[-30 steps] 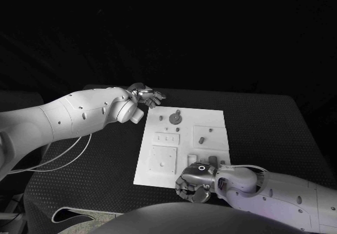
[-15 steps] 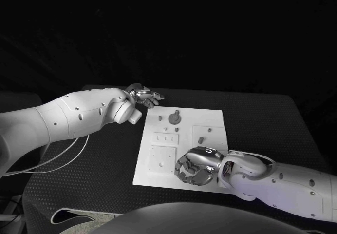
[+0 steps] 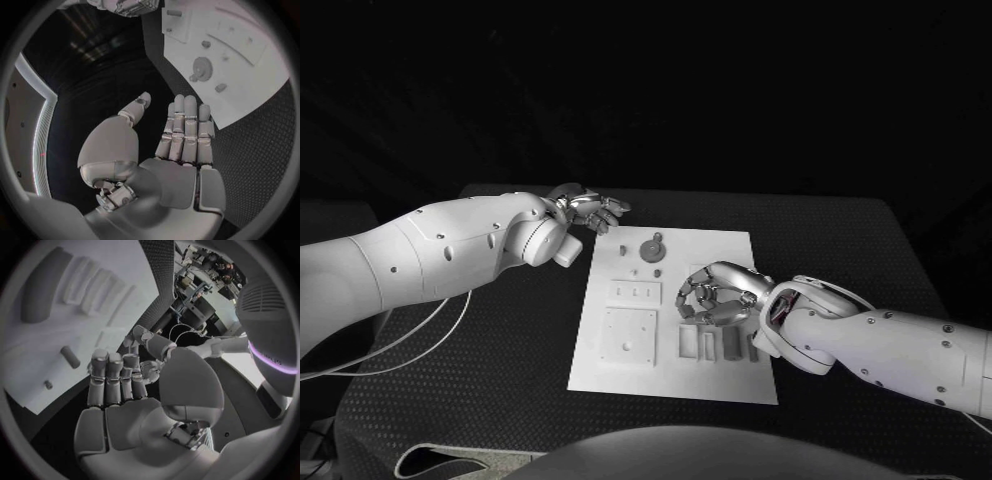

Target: Assemble the parts on the task board

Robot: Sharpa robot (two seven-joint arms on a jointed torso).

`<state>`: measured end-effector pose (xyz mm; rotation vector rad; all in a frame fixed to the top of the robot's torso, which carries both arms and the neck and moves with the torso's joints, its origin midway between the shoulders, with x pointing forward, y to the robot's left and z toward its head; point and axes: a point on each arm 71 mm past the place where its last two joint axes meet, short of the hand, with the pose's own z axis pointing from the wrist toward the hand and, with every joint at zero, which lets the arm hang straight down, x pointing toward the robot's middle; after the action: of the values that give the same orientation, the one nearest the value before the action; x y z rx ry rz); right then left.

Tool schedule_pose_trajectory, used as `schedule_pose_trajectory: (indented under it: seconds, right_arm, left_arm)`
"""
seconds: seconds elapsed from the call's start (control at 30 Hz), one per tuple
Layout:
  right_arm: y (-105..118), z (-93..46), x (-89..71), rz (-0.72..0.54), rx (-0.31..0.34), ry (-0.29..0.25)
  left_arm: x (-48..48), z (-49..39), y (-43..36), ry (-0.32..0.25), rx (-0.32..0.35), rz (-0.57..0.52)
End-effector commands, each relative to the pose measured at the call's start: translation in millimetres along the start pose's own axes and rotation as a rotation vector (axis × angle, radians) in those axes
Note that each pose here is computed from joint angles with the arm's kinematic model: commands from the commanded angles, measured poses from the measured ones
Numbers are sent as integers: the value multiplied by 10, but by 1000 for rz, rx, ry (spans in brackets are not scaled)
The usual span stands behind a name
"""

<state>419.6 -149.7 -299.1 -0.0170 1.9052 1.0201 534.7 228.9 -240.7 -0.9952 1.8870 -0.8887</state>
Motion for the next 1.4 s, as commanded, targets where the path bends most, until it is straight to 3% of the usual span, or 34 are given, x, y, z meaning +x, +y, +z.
schedule_pose_trajectory:
  seconds: [0.03,0.2,0.5,0.63,1.0,1.17,1.4]
  right_arm:
    - [-156,29,-122,115,95,-69]
    - [-269,88,-273,156,137,-112]
    - [-463,164,-431,387,224,-167]
    - [-482,203,-481,457,240,-189]
    - [-399,286,-499,460,217,-189]
    - [-371,305,-491,473,210,-182]
    - [-302,328,-455,479,194,-166]
  left_arm:
    - [64,-26,-16,45,11,-18]
    - [136,-83,17,77,-2,-6]
    - [461,-151,74,175,-58,23]
    - [615,-150,55,208,-74,27]
    - [954,-194,-61,311,-65,73]
    - [1039,-206,-93,337,-60,88]
    - [1061,-196,-117,327,-53,85]
